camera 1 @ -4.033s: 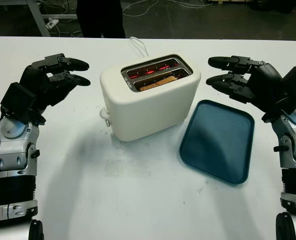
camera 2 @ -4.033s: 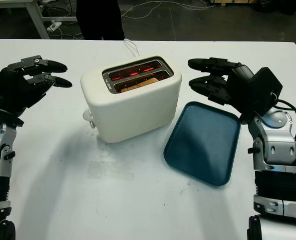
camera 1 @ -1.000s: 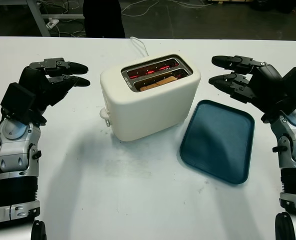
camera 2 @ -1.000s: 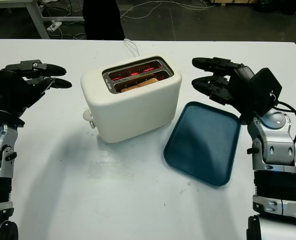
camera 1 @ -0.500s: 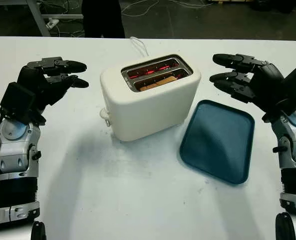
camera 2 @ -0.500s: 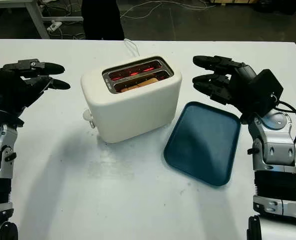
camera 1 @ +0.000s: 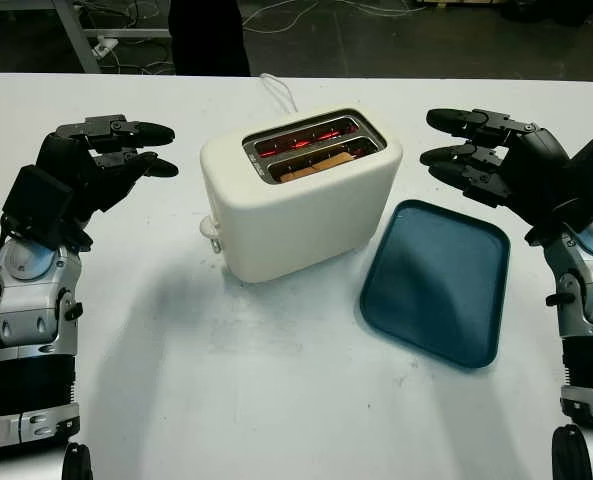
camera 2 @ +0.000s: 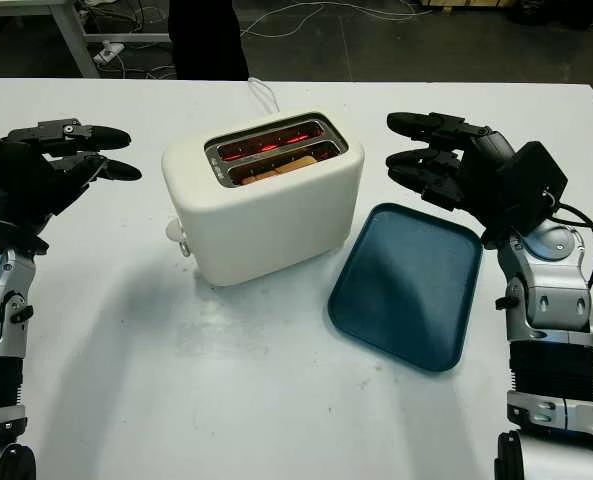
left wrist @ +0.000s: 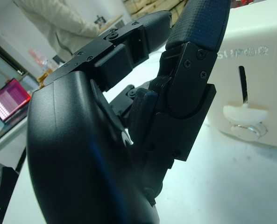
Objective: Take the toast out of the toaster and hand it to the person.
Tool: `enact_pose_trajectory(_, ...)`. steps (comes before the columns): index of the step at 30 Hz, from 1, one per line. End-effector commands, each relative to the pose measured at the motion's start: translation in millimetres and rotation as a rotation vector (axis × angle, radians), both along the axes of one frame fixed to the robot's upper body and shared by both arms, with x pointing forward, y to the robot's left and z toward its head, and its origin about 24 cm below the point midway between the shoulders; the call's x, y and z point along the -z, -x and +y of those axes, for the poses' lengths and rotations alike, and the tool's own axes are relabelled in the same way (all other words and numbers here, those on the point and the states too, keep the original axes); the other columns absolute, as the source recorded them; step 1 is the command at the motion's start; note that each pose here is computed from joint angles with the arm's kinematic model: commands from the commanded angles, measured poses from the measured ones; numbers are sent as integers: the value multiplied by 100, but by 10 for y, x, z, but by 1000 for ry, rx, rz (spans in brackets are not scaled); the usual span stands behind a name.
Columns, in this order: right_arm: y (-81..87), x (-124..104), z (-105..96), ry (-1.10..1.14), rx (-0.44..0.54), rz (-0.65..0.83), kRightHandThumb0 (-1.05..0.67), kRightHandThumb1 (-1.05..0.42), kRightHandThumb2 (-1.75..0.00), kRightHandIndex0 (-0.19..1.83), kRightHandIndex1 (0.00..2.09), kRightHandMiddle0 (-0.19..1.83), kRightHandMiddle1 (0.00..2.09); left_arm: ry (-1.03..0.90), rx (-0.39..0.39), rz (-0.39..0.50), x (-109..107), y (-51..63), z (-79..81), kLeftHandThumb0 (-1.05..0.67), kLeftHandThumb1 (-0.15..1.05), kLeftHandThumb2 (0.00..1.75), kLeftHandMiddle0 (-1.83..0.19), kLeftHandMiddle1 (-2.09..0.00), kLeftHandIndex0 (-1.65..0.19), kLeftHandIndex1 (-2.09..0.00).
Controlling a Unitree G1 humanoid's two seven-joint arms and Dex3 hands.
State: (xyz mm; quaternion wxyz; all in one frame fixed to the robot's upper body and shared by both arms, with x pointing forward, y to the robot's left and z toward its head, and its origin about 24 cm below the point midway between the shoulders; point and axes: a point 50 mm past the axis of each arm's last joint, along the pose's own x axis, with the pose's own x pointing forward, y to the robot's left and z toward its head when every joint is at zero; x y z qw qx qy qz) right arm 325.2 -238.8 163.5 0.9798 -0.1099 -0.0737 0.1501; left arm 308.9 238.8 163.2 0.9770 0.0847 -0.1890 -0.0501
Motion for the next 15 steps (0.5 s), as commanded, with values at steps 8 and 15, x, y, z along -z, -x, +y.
enact_pose_trajectory(8, 22, -47, -2, -12, 11, 8, -11, -92, -9, 38, 78, 65, 0, -9, -3, 4, 14, 21, 14, -105, 90, 0, -93, -66, -93, -45)
enact_pose_trajectory(15, 18, -45, -6, -14, 10, 3, -12, -92, -6, 39, 80, 68, 2, 2, 4, 8, 20, 10, 1, -105, 88, 0, -93, -68, -92, -52)
